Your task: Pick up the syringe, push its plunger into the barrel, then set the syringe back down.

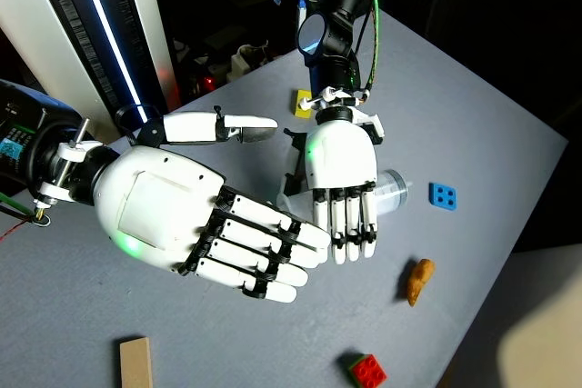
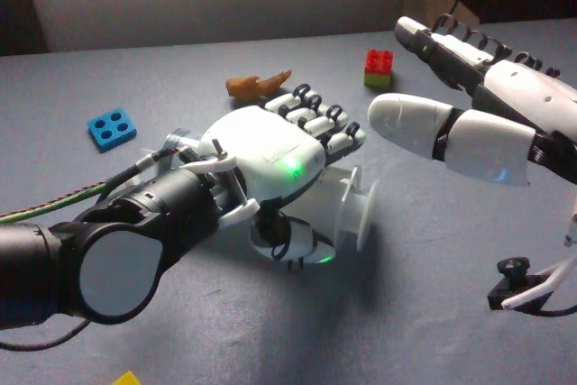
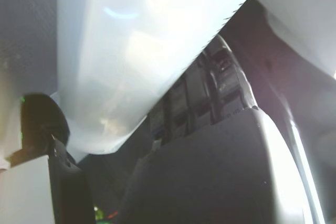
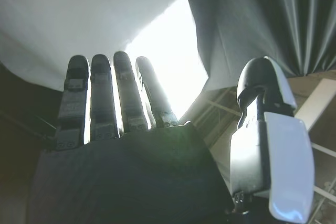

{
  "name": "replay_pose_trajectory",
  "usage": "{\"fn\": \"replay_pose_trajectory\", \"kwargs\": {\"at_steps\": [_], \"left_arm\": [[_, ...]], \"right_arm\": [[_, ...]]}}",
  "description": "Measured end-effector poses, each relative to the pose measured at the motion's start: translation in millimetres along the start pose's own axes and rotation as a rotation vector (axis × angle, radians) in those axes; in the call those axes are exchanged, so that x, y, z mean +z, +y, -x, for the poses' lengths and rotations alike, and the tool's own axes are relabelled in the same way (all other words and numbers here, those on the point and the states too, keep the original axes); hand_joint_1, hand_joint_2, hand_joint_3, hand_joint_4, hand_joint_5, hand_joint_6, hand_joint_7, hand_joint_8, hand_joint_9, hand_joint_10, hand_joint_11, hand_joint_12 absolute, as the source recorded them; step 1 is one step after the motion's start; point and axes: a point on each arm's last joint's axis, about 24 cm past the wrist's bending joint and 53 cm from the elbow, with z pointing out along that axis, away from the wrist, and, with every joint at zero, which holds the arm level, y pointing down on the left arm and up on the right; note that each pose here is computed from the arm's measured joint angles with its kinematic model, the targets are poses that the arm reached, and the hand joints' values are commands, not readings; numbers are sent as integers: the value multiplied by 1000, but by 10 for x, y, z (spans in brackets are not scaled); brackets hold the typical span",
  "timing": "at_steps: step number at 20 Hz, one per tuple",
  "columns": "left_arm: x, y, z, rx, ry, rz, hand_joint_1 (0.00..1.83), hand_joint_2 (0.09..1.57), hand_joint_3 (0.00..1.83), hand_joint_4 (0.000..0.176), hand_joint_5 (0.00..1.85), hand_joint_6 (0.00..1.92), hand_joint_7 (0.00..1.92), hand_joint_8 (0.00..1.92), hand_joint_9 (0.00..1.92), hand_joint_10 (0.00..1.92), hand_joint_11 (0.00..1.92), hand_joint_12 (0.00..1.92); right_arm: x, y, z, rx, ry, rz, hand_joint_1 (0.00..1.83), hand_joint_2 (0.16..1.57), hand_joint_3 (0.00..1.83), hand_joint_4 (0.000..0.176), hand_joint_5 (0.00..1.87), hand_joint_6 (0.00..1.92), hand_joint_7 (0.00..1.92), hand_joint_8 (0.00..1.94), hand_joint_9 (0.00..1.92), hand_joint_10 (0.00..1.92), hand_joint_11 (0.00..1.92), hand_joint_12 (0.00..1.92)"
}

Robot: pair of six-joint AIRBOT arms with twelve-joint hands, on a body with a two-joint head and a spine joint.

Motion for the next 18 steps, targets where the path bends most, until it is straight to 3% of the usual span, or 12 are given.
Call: {"fn": "replay_pose_trajectory", "kwargs": {"at_steps": [7,10,12,14,15,17,18], "left_arm": [[-39,-140,6,-26,11,-22,535,876,0,0,14,0,0,0,0,0,0,0],[-137,-42,101,-16,6,21,524,873,0,0,41,10,0,0,5,2,2,1],[-227,47,286,-18,-27,60,554,889,0,0,31,3,0,0,1,0,0,0],[-335,117,436,-39,-66,106,520,905,4,0,56,11,17,6,24,9,38,18],[-510,306,625,-63,-119,206,511,907,5,0,59,11,20,7,27,9,42,21],[-605,417,682,-70,-137,265,498,918,9,0,44,4,3,1,21,6,16,11],[-703,511,712,-95,-155,317,498,918,9,0,44,4,3,1,21,6,16,11]], "right_arm": [[0,0,1,1,0,0,0,1057,0,0,0,0,29,1,35,0,0,62],[0,-4,2,3,0,-2,0,1057,0,0,0,0,31,5,29,3,3,46],[-1,-2,-11,1,4,-1,0,1055,0,0,3,0,52,2,52,2,0,152],[0,-8,-7,2,3,-3,0,1043,0,0,0,0,54,1,53,1,0,141],[0,-7,-10,1,5,-3,0,1040,0,0,0,0,54,0,53,1,0,137],[-2,-10,-11,0,5,-3,8,1042,0,0,26,2,79,2,75,4,0,201],[-8,-12,-25,-8,11,-1,8,1042,0,0,26,2,79,2,75,4,0,201]]}}
